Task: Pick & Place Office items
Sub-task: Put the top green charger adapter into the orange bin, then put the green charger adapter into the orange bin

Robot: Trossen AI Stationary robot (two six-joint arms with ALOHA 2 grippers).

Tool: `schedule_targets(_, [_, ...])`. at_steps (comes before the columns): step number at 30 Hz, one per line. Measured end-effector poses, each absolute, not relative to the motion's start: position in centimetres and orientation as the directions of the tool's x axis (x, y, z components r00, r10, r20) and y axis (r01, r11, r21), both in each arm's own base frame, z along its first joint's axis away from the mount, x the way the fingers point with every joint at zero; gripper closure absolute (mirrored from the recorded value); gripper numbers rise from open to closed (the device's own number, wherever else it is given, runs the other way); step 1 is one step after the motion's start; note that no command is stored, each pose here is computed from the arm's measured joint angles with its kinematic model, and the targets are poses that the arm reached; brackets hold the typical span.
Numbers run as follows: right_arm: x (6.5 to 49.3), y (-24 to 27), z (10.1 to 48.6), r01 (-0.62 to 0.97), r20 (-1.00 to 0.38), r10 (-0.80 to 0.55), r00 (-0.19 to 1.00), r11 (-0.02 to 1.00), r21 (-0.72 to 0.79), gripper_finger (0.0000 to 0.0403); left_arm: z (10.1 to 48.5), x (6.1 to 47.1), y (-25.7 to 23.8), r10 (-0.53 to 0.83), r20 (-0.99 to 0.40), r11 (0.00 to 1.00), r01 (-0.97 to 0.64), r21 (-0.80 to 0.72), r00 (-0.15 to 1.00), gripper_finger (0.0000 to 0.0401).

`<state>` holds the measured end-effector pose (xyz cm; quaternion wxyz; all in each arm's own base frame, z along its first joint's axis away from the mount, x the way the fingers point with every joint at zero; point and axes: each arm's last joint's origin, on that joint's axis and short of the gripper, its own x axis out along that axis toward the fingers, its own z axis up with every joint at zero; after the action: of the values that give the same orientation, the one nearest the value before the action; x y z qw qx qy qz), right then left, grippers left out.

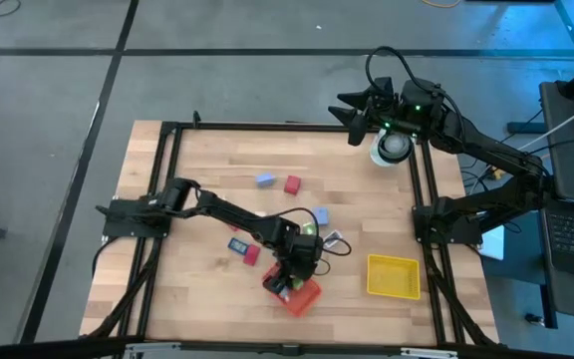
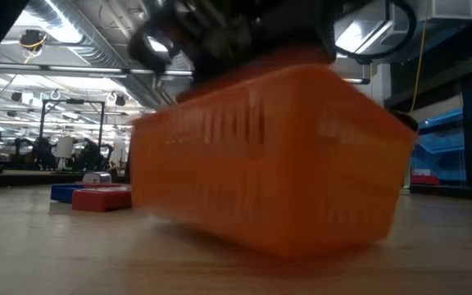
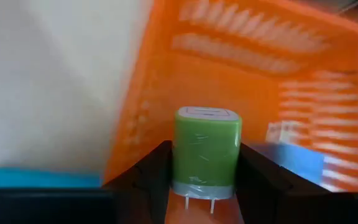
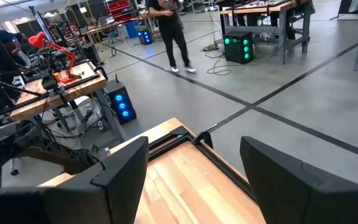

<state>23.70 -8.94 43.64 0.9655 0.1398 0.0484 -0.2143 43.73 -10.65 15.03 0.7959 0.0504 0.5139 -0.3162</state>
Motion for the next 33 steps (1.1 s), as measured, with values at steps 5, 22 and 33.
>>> schedule_targets(5, [23.7,-8.9,43.6,0.427,-0.153,-0.400,0.904,0.870,0.245,0.0142,16.1,43.7,-10.4,-0.377,-0.867,0.831,0.532,-0.162,0.325,0.0165])
schedule_targets(22, [23.8,-8.9,44.6,0.394,-0.057,-0.393,0.918,0.886,0.244,0.0142,24.0,42.6,-6.9,-0.233,-0.802,0.905,0.424,0.027,0.550,0.0159])
schedule_targets(33, [23.1,-8.9,40.0,0.556,-0.500,-0.404,0.766,0.807,0.200,0.0142,34.5,36.2,3.2,0.301,-0.691,0.936,-0.067,0.345,0.657,0.0160])
